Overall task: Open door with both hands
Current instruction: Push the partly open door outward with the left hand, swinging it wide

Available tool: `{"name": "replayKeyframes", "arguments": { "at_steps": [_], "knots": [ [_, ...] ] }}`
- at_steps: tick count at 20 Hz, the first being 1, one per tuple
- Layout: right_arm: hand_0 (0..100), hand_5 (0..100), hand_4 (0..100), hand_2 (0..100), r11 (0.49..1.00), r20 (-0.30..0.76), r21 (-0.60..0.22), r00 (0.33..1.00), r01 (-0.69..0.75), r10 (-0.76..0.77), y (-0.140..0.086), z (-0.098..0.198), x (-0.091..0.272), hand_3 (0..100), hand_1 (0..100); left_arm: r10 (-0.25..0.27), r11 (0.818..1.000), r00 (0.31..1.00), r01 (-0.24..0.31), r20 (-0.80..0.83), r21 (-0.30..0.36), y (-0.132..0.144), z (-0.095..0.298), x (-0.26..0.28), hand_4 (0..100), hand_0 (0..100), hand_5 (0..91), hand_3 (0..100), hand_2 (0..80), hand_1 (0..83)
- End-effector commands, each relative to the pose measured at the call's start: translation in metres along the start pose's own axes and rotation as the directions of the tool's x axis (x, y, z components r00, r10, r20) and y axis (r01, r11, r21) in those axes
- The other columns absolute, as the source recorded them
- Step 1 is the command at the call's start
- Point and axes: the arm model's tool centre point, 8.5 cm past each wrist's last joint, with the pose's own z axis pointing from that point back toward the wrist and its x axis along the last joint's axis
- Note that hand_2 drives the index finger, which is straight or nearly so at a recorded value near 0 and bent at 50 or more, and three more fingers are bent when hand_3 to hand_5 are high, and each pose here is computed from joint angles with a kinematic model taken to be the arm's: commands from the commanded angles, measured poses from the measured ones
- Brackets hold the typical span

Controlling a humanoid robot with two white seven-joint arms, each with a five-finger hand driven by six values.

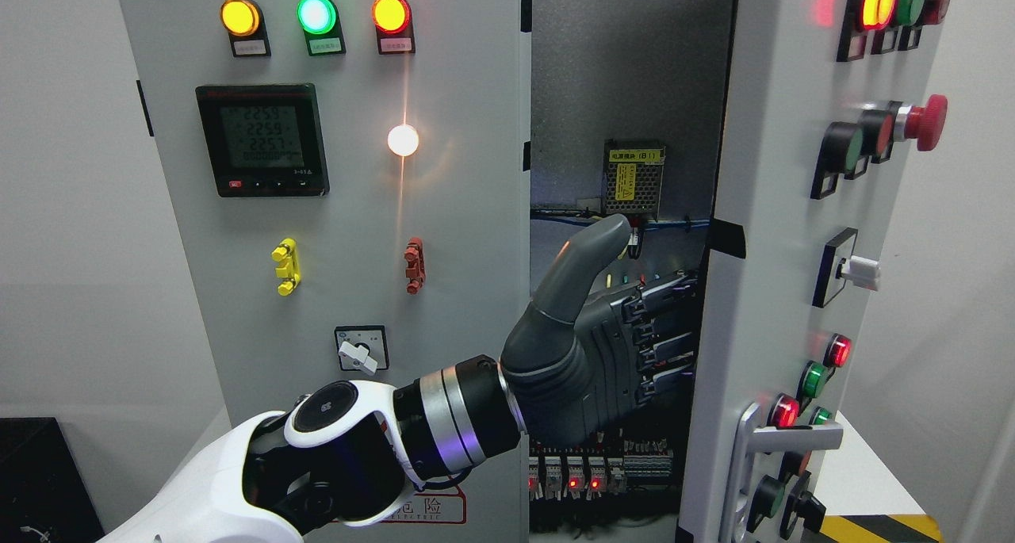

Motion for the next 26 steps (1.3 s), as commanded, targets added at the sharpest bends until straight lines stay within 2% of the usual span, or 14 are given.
{"name": "replayKeyframes", "arguments": {
  "at_steps": [1,26],
  "knots": [
    [19,0,0,0,1.000,0.000,0.000,1.000,-0.001,0.001,0.000,0.000,0.000,0,0,0.016,0.999,1.000,-0.017,-0.004,-0.040,-0.010,-0.014,-0.006,0,0,0.0,0,0.0,0.0],
    [19,0,0,0,1.000,0.000,0.000,1.000,-0.001,0.001,0.000,0.000,0.000,0,0,0.060,0.983,0.998,-0.062,-0.015,-0.171,-0.051,-0.065,-0.027,0,0,0.0,0,0.0,0.0]
  ]
}}
